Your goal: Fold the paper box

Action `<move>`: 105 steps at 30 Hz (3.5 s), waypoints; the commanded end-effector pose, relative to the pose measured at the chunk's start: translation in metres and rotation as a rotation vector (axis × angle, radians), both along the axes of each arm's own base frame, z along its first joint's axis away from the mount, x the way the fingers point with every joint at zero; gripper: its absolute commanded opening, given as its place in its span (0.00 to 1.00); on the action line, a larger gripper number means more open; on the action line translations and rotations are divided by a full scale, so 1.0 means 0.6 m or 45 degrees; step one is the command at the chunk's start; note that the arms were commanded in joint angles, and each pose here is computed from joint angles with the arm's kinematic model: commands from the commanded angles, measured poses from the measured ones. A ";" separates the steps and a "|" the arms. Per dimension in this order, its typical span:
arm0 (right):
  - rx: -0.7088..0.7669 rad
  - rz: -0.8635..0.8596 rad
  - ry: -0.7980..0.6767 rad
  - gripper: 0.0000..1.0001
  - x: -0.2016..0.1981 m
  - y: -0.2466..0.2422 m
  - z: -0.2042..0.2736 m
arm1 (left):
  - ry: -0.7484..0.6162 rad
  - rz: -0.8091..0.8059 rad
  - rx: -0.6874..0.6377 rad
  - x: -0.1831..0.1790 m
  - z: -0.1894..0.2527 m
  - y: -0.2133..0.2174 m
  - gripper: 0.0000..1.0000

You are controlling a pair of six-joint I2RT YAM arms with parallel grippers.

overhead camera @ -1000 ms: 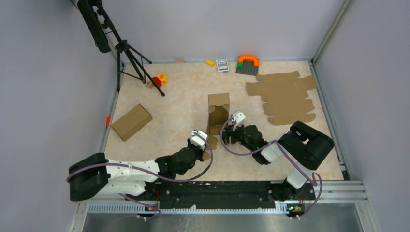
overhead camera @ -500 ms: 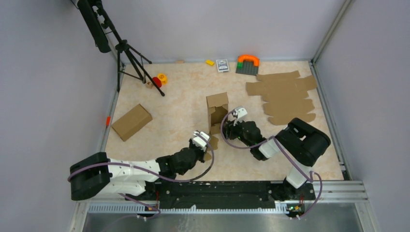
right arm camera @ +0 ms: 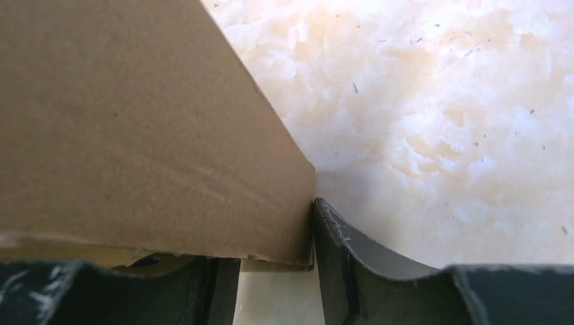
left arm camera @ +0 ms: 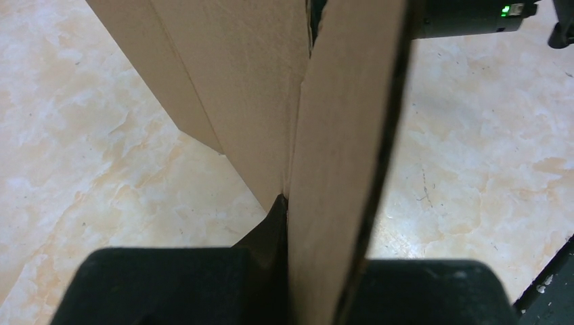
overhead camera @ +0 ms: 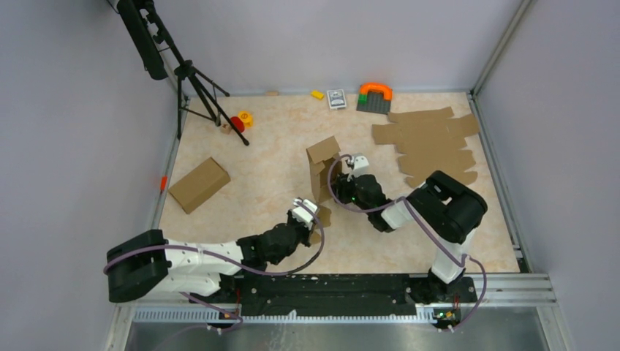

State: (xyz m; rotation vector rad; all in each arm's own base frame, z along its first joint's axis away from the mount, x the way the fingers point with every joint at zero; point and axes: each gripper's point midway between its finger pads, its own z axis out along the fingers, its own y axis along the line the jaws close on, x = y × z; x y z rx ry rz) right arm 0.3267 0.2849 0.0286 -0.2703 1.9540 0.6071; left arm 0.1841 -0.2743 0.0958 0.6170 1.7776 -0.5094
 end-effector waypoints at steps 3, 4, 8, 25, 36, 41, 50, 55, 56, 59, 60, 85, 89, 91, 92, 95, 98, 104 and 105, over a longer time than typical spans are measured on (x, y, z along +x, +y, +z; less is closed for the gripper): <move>-0.160 -0.085 0.137 0.39 -0.004 -0.016 -0.062 | 0.077 -0.035 0.025 -0.011 -0.022 -0.008 0.00; -0.203 -0.102 0.128 0.37 -0.006 -0.019 -0.066 | 0.078 -0.034 0.026 -0.011 -0.022 -0.008 0.00; -0.389 -0.152 0.049 0.33 -0.012 -0.013 -0.064 | 0.079 -0.027 0.024 -0.010 -0.021 -0.007 0.00; -0.366 -0.192 -0.016 0.40 -0.037 -0.010 -0.028 | 0.093 0.011 0.025 -0.014 -0.024 0.018 0.00; -0.185 -0.100 -0.107 0.59 -0.069 -0.025 0.069 | 0.094 -0.044 0.066 -0.023 -0.026 0.018 0.00; -0.077 -0.004 -0.156 0.69 -0.098 -0.026 0.112 | 0.084 -0.051 0.064 -0.024 -0.022 0.019 0.00; 0.062 -0.004 -0.263 0.71 -0.116 -0.063 0.242 | 0.086 -0.077 0.073 -0.028 -0.026 0.018 0.00; 0.222 -0.004 -0.222 0.75 -0.104 -0.080 0.323 | 0.077 -0.081 0.069 -0.027 -0.023 0.015 0.00; 0.236 -0.002 -0.210 0.77 -0.099 -0.080 0.338 | 0.077 -0.082 0.072 -0.027 -0.024 0.015 0.00; 0.269 -0.045 -0.176 0.89 -0.076 -0.078 0.390 | 0.078 -0.085 0.073 -0.027 -0.024 0.014 0.00; 0.275 -0.057 -0.146 0.91 -0.067 -0.075 0.399 | 0.079 -0.085 0.073 -0.028 -0.025 0.015 0.00; 0.321 -0.353 0.074 0.96 -0.008 -0.099 0.427 | 0.114 -0.077 -0.030 -0.038 0.097 0.022 0.75; 0.228 -0.322 0.043 0.96 0.002 -0.108 0.434 | 0.116 -0.039 -0.037 -0.035 0.088 0.032 0.73; 0.194 -0.296 0.064 0.96 0.011 -0.113 0.427 | 0.102 0.003 -0.022 -0.026 0.077 0.037 0.71; 0.183 -0.289 0.074 0.96 0.014 -0.117 0.423 | 0.099 0.025 -0.016 -0.022 0.074 0.038 0.71; 0.154 -0.216 0.090 0.96 0.015 -0.115 0.404 | 0.089 0.060 -0.026 -0.013 0.075 0.035 0.70; 0.118 -0.125 0.082 0.96 0.009 -0.107 0.376 | 0.093 0.068 -0.036 -0.009 0.077 0.028 0.70; 0.143 0.162 -0.051 0.88 -0.022 -0.070 0.341 | 0.090 0.111 -0.020 0.001 0.072 0.030 0.67; 0.152 0.182 -0.091 0.85 -0.023 -0.068 0.340 | 0.083 0.137 -0.026 0.005 0.073 0.034 0.64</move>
